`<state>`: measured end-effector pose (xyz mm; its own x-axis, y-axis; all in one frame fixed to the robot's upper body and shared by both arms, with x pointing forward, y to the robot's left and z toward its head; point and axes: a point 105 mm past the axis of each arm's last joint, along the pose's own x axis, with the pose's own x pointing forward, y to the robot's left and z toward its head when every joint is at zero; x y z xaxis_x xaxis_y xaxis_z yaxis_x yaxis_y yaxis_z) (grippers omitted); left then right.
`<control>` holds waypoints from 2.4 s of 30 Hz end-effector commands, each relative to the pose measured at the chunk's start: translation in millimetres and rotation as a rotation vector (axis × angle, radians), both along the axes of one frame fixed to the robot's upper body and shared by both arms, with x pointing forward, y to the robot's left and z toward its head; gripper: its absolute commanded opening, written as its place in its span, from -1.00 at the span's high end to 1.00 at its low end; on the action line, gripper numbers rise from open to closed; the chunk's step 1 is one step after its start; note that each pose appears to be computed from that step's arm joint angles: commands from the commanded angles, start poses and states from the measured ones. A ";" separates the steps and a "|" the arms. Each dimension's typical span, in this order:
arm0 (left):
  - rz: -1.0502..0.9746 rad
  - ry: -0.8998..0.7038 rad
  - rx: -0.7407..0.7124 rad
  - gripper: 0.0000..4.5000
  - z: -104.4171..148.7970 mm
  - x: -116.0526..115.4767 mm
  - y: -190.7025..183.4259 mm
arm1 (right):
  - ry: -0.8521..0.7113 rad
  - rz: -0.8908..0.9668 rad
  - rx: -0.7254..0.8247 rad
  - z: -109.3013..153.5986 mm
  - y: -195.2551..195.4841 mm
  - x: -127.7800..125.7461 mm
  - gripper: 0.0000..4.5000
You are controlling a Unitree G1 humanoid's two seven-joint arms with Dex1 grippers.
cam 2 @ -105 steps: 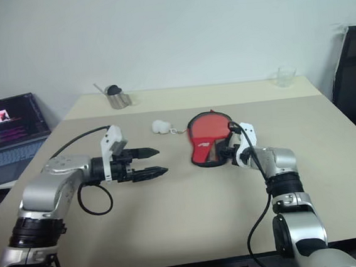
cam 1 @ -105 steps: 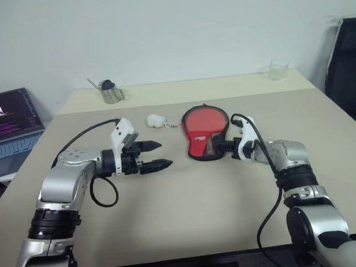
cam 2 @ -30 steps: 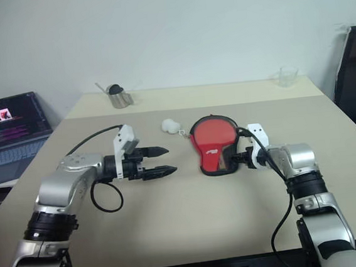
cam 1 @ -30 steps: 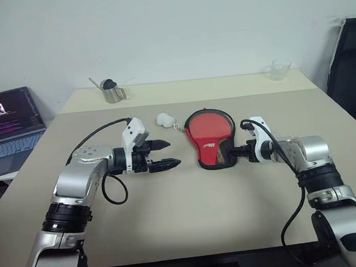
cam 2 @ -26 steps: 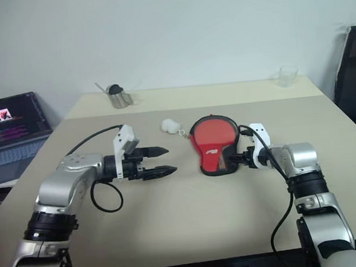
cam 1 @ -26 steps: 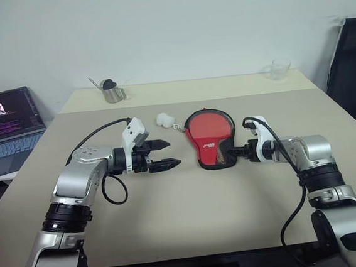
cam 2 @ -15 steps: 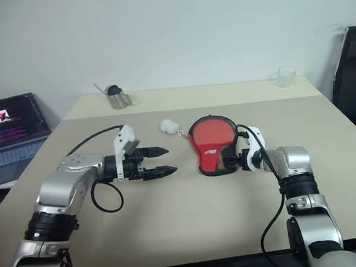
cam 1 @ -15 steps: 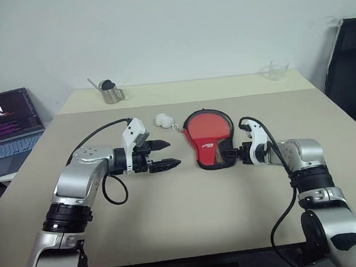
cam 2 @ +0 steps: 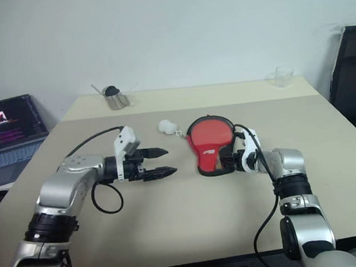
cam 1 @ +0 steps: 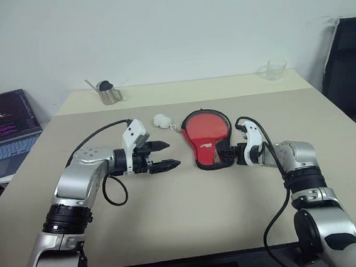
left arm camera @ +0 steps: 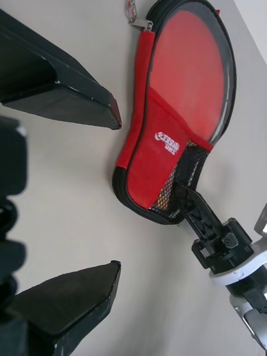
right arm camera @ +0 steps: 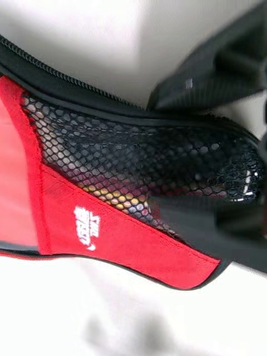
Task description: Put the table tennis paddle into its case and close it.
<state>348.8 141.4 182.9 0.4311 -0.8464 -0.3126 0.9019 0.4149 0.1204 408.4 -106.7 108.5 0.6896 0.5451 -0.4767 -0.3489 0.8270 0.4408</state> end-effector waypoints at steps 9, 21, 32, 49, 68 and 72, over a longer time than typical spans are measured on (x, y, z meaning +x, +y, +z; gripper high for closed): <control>-0.025 -0.053 0.004 -0.84 11.6 -0.4 -5.1 | 0.015 -0.023 -0.018 -11.8 -0.6 0.3 0.99; -0.031 -0.052 0.005 -0.84 11.3 -0.9 -5.9 | 0.036 0.124 -0.070 -12.2 -1.3 -29.0 0.99; -0.050 -0.051 0.013 -0.84 13.1 0.4 -6.8 | 0.080 0.256 -0.146 -20.6 -9.8 -70.8 0.99; -0.098 -0.042 0.029 -0.84 13.7 4.3 -11.6 | 0.211 0.512 -0.241 -47.9 -28.1 -171.9 0.99; -0.119 -0.016 0.056 -0.84 11.9 2.1 -10.4 | 0.263 0.635 -0.150 -52.2 -21.9 -214.3 0.99; -0.125 -0.009 0.060 -0.84 11.5 1.3 -10.9 | 0.263 0.642 -0.137 -52.7 -18.8 -216.3 0.99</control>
